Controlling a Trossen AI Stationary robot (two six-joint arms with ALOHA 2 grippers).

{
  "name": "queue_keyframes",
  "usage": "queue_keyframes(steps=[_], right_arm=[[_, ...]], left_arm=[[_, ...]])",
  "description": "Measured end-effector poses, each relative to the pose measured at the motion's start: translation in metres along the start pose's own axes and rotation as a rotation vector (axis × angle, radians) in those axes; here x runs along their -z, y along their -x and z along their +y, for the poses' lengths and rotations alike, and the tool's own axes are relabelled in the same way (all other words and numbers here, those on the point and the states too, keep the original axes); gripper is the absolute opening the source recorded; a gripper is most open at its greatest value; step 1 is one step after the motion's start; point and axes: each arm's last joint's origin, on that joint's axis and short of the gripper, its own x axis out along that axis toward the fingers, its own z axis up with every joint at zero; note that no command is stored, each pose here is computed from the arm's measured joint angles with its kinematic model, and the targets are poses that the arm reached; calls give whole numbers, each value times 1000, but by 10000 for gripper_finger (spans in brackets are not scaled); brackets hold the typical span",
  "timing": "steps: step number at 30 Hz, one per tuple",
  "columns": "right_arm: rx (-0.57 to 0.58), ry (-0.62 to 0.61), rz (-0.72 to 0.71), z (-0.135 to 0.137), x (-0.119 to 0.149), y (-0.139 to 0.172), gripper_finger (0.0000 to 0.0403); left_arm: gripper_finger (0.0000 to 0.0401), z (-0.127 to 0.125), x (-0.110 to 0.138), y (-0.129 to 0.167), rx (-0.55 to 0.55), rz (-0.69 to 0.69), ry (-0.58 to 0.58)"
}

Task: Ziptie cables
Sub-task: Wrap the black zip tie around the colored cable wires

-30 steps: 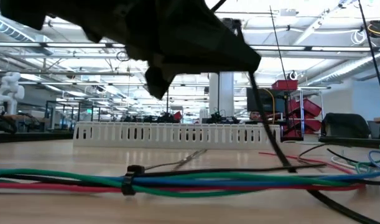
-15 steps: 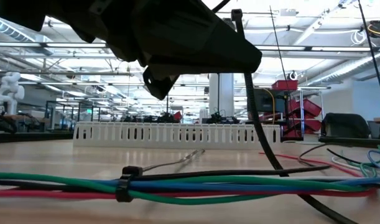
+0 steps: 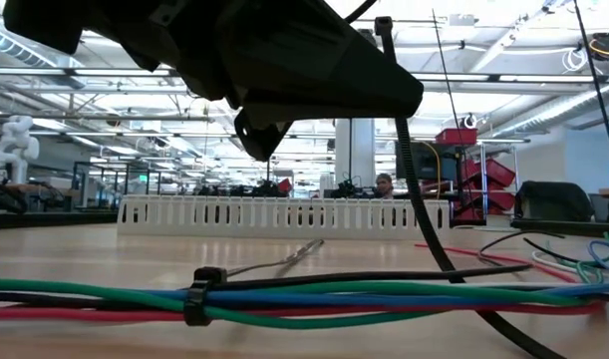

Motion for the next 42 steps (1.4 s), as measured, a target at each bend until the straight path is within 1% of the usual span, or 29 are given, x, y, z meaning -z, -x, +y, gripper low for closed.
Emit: queue_keyframes(steps=[2,10,15,21,25,32,33,38,42], right_arm=[[24,-3,-25,2,1,-3,128],[100,62,-78,-3,-4,-8,128],[86,56,-81,-6,-6,-12,128],[90,46,-120,-8,-13,-15,124],[45,24,-126,-10,-16,-18,98],[24,-5,-124,-13,-18,-22,14],[27,-8,-127,-13,-18,-21,7],[24,-59,-132,-13,-18,-21,1],[20,-101,-137,-13,-20,-19,1]], left_arm=[[0,0,0,0,0,0,5],[0,0,0,0,-1,-1,8],[0,0,0,0,0,-1,8],[0,0,0,0,1,-2,8],[0,0,0,0,1,-2,8],[0,0,0,0,1,-2,8],[0,0,0,0,1,-2,8],[0,0,0,0,1,0,-12],[0,0,2,0,-9,15,-107]])
